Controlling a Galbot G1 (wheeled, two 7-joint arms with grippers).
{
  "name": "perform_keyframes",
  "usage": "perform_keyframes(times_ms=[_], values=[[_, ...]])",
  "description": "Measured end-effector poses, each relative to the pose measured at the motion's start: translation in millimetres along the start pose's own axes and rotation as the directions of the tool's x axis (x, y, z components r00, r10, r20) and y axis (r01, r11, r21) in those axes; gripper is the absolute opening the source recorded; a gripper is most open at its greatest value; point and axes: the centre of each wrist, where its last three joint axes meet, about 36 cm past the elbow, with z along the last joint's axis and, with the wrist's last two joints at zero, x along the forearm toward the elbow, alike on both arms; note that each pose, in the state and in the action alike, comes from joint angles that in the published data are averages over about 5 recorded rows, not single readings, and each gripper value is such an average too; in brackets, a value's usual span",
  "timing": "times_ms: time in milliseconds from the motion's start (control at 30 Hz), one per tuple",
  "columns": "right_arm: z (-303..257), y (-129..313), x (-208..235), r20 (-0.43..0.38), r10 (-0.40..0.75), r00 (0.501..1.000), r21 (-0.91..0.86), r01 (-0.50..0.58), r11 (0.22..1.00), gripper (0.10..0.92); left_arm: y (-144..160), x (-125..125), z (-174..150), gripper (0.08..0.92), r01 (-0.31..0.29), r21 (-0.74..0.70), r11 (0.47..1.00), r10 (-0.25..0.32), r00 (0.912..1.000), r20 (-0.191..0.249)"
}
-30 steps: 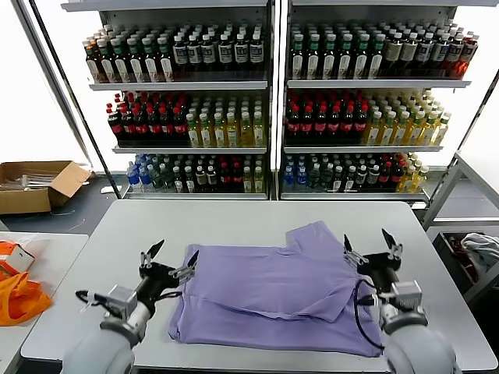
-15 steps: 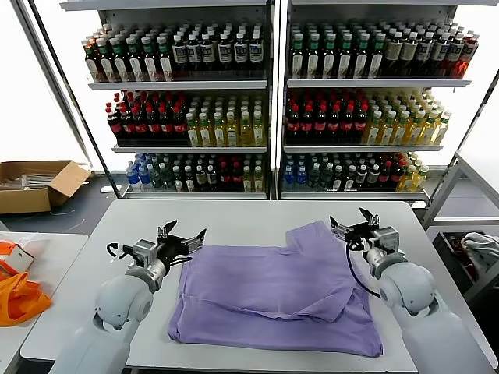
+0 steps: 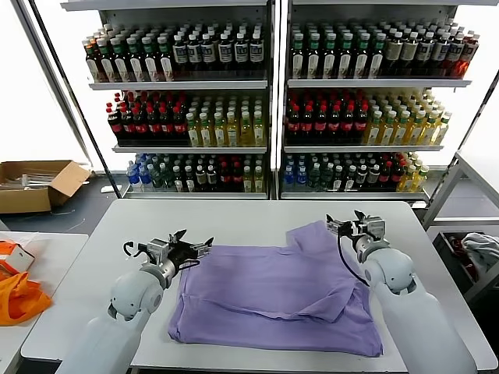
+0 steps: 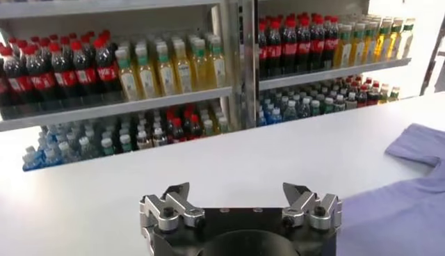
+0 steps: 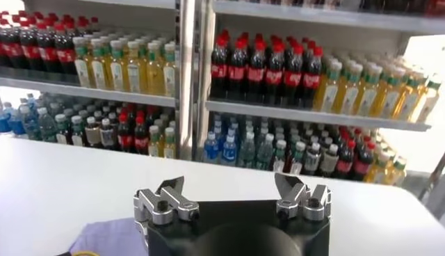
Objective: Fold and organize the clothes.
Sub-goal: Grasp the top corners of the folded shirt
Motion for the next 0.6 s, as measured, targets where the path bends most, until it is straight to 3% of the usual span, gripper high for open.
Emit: perform_keyframes(times_ms=[600], values=[[12,26,-36,-0.067,-0.022,0.998,-0.086,0.016,0.996,0.823,3,-14,16,0.823,0.001,0.048,0.999,0.002,0.9986,-0.052]])
